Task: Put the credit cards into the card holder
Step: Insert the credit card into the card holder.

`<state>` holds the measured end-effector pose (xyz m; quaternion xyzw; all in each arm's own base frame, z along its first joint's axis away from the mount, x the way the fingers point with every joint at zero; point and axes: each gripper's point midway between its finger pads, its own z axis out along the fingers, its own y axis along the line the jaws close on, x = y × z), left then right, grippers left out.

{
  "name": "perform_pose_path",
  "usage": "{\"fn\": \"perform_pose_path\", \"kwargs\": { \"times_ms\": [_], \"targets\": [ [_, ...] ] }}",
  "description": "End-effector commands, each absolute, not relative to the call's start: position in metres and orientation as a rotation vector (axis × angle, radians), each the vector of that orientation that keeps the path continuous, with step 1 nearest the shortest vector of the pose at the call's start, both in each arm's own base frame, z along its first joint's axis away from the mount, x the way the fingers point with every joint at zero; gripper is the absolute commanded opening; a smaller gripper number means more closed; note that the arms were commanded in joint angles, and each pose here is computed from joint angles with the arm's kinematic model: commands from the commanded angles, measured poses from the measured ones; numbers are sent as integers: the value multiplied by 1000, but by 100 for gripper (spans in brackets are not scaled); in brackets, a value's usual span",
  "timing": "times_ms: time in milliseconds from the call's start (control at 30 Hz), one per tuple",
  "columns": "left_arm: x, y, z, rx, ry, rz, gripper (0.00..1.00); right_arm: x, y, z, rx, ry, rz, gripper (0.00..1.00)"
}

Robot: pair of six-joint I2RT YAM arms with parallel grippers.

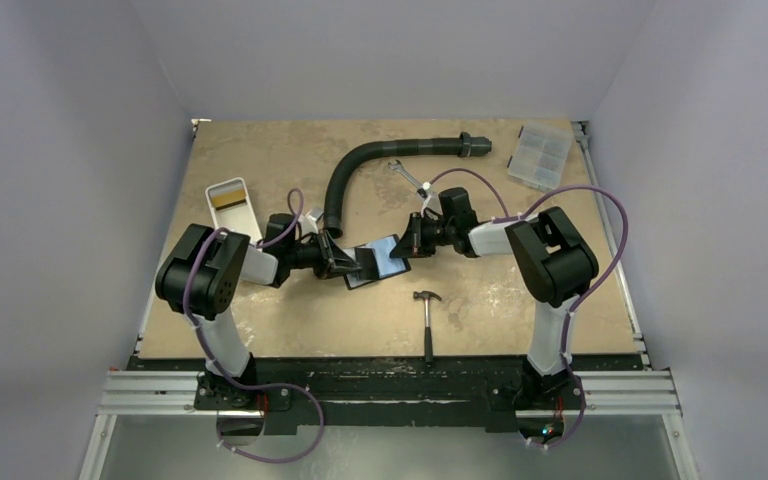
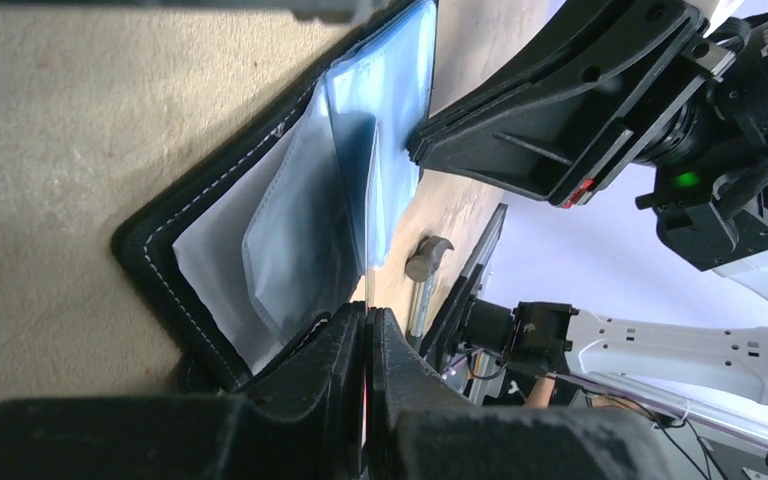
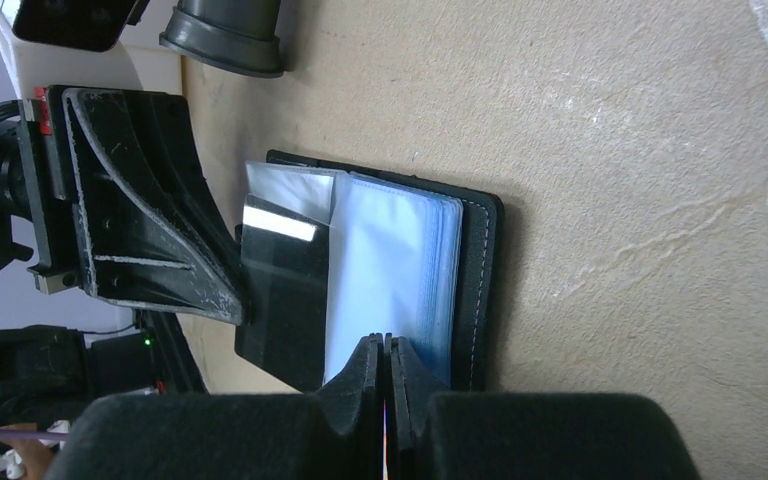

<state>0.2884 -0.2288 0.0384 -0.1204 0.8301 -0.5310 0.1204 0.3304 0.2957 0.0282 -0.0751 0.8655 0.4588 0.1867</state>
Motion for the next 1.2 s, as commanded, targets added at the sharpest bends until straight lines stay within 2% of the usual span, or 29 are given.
{"fn": "perform_pose_path", "kwargs": {
  "times_ms": [0, 133, 167, 233, 1167],
  "targets": [
    [293, -233, 48, -325, 2356, -1604, 0, 338, 294, 21, -223, 2439, 1236, 0],
    [293, -233, 47, -323, 2356, -1604, 0, 338, 294, 20, -220, 2439, 1232, 0],
    [294, -233, 47, -326, 2354, -1603, 0, 339, 292, 18, -302, 2411, 1202, 0],
    [295, -233, 48, -331, 2349, -1602, 0, 338, 293, 20, -220, 2439, 1231, 0],
    [301, -244, 48, -372, 2280, -1579, 0, 337, 294, 21, -222, 2434, 1241, 0]
  ]
}}
